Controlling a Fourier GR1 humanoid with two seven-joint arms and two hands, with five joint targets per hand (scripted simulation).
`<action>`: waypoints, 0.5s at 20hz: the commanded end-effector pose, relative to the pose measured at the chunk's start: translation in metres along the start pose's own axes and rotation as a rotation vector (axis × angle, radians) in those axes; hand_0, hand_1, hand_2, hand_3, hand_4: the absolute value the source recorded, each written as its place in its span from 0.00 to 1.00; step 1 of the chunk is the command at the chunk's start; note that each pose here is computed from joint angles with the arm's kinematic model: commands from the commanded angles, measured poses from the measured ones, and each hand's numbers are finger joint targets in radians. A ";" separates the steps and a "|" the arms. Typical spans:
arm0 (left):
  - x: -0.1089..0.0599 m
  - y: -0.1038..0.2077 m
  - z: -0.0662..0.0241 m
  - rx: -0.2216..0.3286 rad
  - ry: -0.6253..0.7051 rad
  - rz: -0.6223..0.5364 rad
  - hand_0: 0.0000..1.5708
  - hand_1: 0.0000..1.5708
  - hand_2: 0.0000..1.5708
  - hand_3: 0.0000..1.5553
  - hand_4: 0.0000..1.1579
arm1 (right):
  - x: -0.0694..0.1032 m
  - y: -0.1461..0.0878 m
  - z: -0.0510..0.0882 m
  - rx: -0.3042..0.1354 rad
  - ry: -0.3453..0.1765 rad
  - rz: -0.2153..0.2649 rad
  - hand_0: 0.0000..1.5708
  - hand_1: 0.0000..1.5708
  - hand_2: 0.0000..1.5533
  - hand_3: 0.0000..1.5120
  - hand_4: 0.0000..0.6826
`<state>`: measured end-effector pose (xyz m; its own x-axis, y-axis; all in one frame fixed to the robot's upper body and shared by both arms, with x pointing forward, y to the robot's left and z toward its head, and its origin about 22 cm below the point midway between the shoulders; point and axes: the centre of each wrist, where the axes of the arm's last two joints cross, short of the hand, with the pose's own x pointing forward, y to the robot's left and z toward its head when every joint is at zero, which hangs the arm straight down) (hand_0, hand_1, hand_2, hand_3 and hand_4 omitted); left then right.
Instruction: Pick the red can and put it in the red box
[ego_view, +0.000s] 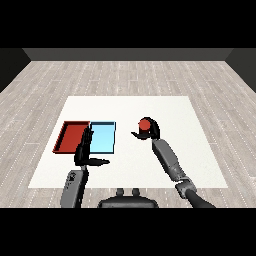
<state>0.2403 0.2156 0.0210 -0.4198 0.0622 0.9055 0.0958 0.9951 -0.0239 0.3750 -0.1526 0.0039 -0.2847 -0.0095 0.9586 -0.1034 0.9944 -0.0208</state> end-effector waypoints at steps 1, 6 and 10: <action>0.011 -0.015 0.0018 -0.028 0.056 0.018 0.00 0.00 0.00 0.00 0.00 | 0.037 0.000 -0.001 0.004 -0.049 -0.022 0.93 0.93 0.92 0.92 0.96; -0.003 -0.023 -0.0108 -0.037 0.049 0.016 0.00 0.00 0.00 0.00 0.00 | 0.043 0.017 0.024 -0.022 -0.066 -0.038 0.92 0.92 0.92 0.91 0.96; 0.007 -0.029 -0.0157 -0.073 0.112 0.031 0.00 0.00 0.00 0.00 0.00 | 0.053 0.075 0.049 0.001 -0.070 -0.048 0.92 0.92 0.92 0.91 0.96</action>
<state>0.2486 0.1861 0.0249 -0.3528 0.0799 0.9323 0.1486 0.9885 -0.0285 0.3322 -0.1208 0.0331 -0.3378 -0.0451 0.9401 -0.1035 0.9946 0.0105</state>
